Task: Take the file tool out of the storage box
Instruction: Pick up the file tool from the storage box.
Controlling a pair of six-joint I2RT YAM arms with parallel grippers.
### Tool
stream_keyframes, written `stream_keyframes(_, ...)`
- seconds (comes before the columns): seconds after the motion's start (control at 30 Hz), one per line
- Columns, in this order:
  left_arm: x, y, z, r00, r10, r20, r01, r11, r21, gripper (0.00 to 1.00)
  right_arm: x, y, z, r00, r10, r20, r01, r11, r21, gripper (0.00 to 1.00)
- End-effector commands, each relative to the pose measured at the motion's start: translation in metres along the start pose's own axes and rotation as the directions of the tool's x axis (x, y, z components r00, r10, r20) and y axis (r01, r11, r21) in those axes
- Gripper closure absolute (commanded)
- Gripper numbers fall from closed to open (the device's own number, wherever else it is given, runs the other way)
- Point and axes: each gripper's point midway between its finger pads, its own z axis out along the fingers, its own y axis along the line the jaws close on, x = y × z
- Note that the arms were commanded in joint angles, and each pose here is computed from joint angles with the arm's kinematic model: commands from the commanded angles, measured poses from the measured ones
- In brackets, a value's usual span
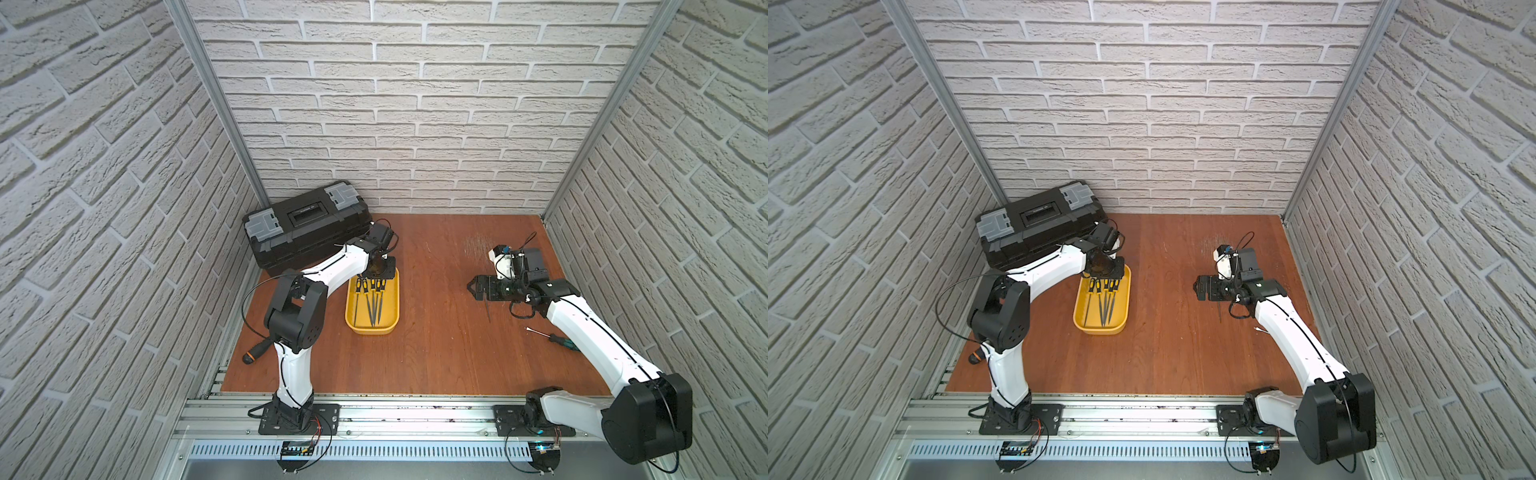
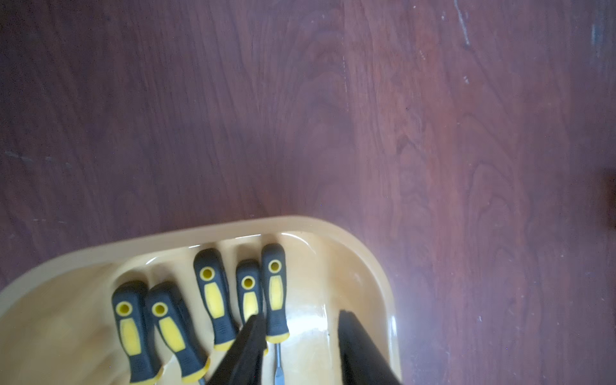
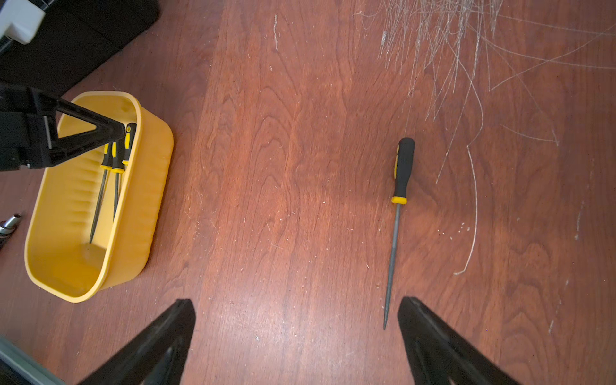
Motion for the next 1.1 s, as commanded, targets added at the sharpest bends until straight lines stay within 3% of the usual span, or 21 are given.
stream_keyframes(0.0,-0.001,0.004,0.001,1.0,0.02,-0.02,-0.021,0.998,-0.063,0.62,-0.011,0.009,-0.01,0.998,-0.029,0.061,0.03,0.999,-0.03,0.0)
stream_keyframes(0.1,0.001,0.006,0.006,0.999,0.025,-0.038,-0.028,0.995,-0.096,0.67,-0.012,0.01,-0.012,0.997,-0.028,0.068,0.03,0.999,-0.036,0.0)
stream_keyframes(0.47,0.01,0.01,0.023,0.996,0.022,-0.082,-0.035,0.986,-0.163,0.67,-0.014,0.012,-0.013,0.996,-0.032,0.079,0.036,0.998,-0.046,0.0)
stream_keyframes(1.07,0.015,0.012,0.041,0.993,0.039,-0.108,-0.058,0.982,-0.178,0.67,-0.012,0.013,-0.01,0.997,-0.03,0.066,0.034,0.998,-0.057,0.0)
